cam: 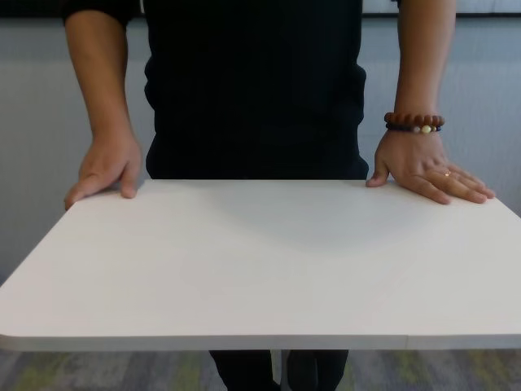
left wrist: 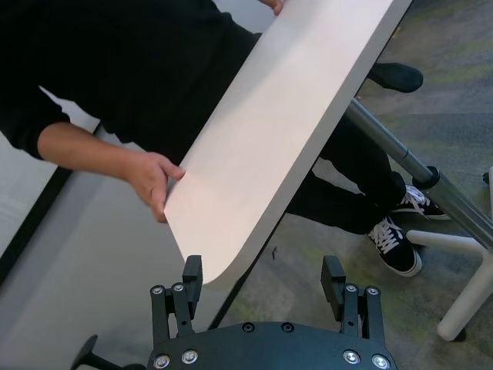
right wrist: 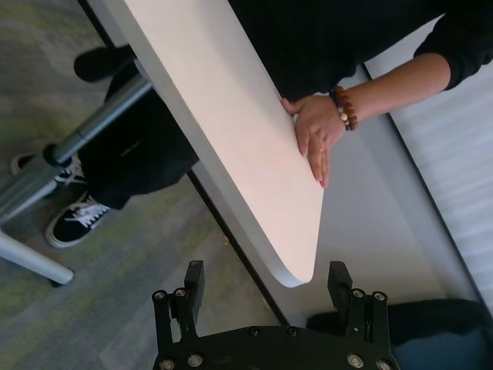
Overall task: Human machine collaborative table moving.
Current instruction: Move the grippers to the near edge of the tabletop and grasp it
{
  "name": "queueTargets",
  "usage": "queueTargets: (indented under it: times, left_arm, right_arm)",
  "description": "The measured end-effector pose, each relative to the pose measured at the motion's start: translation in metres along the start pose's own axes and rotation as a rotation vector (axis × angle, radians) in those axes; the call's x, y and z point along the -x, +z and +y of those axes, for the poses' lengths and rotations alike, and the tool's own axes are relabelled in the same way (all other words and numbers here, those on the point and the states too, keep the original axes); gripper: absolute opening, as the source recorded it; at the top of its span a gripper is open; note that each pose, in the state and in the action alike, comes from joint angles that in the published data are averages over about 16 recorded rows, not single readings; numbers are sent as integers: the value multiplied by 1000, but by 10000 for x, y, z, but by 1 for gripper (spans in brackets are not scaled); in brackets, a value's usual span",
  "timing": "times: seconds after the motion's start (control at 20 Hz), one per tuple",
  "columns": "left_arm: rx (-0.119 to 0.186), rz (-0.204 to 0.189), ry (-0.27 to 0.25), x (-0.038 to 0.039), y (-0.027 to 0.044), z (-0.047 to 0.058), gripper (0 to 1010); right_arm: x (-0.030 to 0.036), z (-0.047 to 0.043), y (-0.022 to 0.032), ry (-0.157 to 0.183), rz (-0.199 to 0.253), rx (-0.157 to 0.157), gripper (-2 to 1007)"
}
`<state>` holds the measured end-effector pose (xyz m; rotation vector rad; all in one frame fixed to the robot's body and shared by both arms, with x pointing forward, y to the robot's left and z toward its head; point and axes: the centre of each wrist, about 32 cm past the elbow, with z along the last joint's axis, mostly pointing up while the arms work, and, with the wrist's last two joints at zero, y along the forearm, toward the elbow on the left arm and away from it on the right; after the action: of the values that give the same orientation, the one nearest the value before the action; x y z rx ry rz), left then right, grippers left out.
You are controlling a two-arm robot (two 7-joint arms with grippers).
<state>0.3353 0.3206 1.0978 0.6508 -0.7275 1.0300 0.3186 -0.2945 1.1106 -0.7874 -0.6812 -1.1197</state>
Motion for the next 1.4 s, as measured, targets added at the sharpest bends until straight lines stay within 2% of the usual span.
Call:
queueTargets:
  times: [0.3,0.6,0.8,1.05,1.4]
  left_arm:
    - [21,-62,-3,149,84,-136,1000]
    - [28,-158,17,270,176,-321,1000]
    - [24,-228,37,324,224,-446,1000]
    - [12,-300,60,370,241,-591,1000]
    - [-7,-353,72,407,206,-743,1000]
  right_arm:
    - [73,100,-22,-26,-50,25,1005]
    - [86,203,-63,-30,-57,41,1005]
    - [70,260,-82,-31,-60,51,1005]
    - [28,323,-85,-32,-72,59,1005]
    - [-31,429,-58,-29,-109,68,1005]
